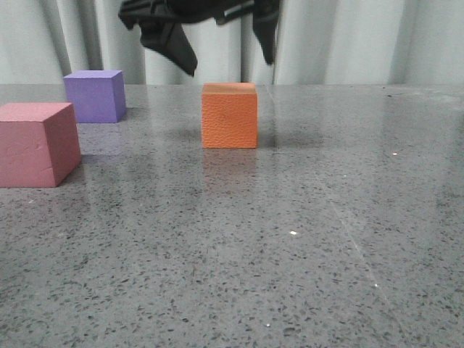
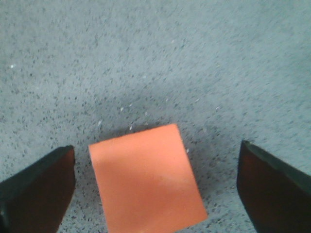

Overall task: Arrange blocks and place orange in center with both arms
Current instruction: 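Lower the left gripper over the orange cube and close on it, then carry the orange cube with the left gripper toward the purple cube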

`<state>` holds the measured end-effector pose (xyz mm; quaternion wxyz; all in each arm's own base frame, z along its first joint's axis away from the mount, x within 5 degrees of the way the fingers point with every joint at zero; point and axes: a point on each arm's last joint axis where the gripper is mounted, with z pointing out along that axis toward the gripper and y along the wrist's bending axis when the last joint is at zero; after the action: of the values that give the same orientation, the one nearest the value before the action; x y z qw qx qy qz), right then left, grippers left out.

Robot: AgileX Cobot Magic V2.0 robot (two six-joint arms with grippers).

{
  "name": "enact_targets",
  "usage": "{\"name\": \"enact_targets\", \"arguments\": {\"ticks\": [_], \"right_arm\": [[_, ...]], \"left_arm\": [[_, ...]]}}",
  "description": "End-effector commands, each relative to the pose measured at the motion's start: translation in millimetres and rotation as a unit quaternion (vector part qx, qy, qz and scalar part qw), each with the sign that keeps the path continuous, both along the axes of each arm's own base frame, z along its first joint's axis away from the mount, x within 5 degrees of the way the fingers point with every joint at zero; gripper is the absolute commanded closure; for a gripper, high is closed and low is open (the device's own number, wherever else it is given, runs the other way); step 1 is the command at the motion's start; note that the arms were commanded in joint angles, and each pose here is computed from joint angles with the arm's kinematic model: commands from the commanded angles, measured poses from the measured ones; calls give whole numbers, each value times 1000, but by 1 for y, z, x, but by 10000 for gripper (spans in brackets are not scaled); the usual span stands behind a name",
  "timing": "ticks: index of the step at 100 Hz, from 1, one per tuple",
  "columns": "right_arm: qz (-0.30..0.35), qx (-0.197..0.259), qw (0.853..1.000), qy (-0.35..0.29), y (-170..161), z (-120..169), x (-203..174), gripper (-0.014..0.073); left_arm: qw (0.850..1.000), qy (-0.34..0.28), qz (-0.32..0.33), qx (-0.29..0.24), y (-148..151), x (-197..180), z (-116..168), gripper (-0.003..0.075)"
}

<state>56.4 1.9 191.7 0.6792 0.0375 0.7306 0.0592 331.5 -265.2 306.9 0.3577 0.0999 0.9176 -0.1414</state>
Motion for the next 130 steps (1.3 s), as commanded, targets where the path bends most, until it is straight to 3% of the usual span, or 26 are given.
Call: {"name": "enact_targets", "arguments": {"ticks": [1,33,40,57,67,90,112,130], "right_arm": [[-2,0,998,-59,0,13,-2,714],[-2,0,998,-59,0,13,-2,714],[-2,0,998,-59,0,13,-2,714],[-2,0,998,-59,0,13,-2,714],[-2,0,998,-59,0,13,-2,714],[-2,0,998,-59,0,13,-2,714],[-2,0,998,-59,0,13,-2,714],[-2,0,998,-59,0,13,-2,714]], "left_arm": [[999,-38,-5,-30,-2,-2,24,80],[1000,-10,1,-11,-7,5,1,108],[1000,-8,1,-10,-8,5,-1,176],[1000,-9,1,-11,-8,5,0,460],[1000,-13,1,-14,-7,4,4,542],[998,-55,1,-33,7,-8,42,545],[993,-118,14,-10,37,-24,85,545],[992,-115,58,-6,77,-26,88,545]]}}
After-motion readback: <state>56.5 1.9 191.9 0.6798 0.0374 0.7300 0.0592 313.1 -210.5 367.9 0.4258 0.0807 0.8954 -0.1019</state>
